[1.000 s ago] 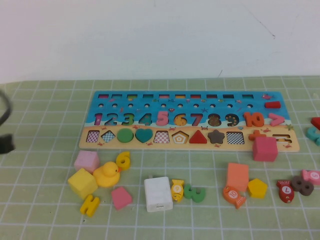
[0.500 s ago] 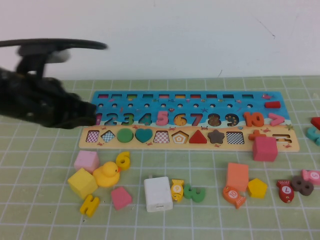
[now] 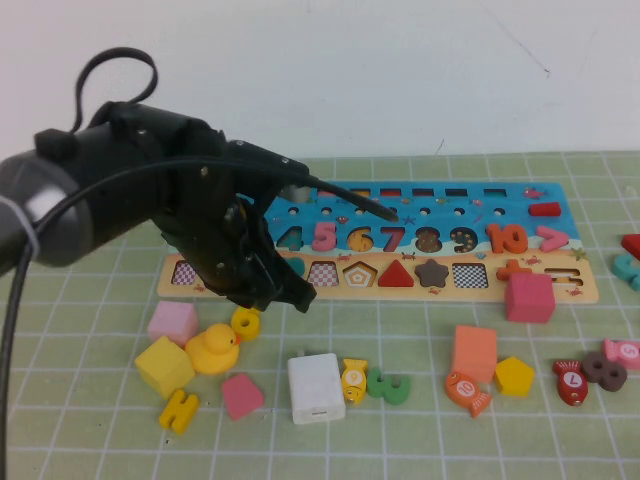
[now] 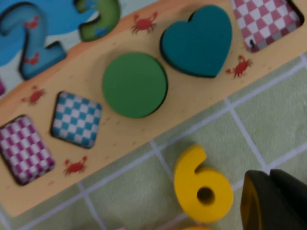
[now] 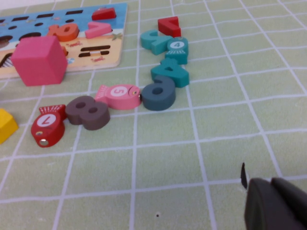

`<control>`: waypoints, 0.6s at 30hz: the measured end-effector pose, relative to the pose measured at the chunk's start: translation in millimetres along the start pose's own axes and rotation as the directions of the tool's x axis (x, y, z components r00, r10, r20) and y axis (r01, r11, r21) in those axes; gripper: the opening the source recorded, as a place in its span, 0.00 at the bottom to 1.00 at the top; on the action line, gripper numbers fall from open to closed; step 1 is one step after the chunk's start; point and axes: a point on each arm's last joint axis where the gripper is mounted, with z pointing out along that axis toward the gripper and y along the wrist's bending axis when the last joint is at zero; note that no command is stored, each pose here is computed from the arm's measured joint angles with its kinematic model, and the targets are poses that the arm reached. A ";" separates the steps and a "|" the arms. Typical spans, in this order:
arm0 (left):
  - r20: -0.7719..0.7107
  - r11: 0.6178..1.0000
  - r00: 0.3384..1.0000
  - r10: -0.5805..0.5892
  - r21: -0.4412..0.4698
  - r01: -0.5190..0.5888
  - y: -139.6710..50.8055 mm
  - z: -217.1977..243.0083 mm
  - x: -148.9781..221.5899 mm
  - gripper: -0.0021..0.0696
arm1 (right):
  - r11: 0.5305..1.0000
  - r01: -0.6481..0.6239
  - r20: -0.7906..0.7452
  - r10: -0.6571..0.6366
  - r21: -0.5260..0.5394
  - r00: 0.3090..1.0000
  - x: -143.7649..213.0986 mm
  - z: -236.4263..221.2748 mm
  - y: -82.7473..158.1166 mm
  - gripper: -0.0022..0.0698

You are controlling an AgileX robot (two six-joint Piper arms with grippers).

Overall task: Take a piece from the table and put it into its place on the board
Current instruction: Pick up the "number 6"

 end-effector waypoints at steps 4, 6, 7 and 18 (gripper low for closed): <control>-0.025 1.000 1.000 -0.012 0.001 0.012 0.3 10.7 -3.4 0.12 | 1.000 0.000 0.000 0.000 0.000 1.000 0.0 0.0 0.0 0.03; -0.046 1.000 0.999 -0.021 0.001 0.021 0.4 15.8 -2.2 0.25 | 1.000 0.005 0.000 -0.005 0.000 1.000 0.0 0.0 0.0 0.03; -0.054 1.000 0.998 -0.030 0.001 0.030 0.4 16.9 -1.6 0.33 | 1.000 0.005 0.000 -0.005 0.000 1.000 0.0 0.0 0.0 0.03; -0.083 0.994 0.992 -0.090 -0.065 0.084 5.5 22.7 -1.0 0.64 | 1.000 0.000 0.000 0.000 0.000 1.000 0.0 0.0 0.0 0.03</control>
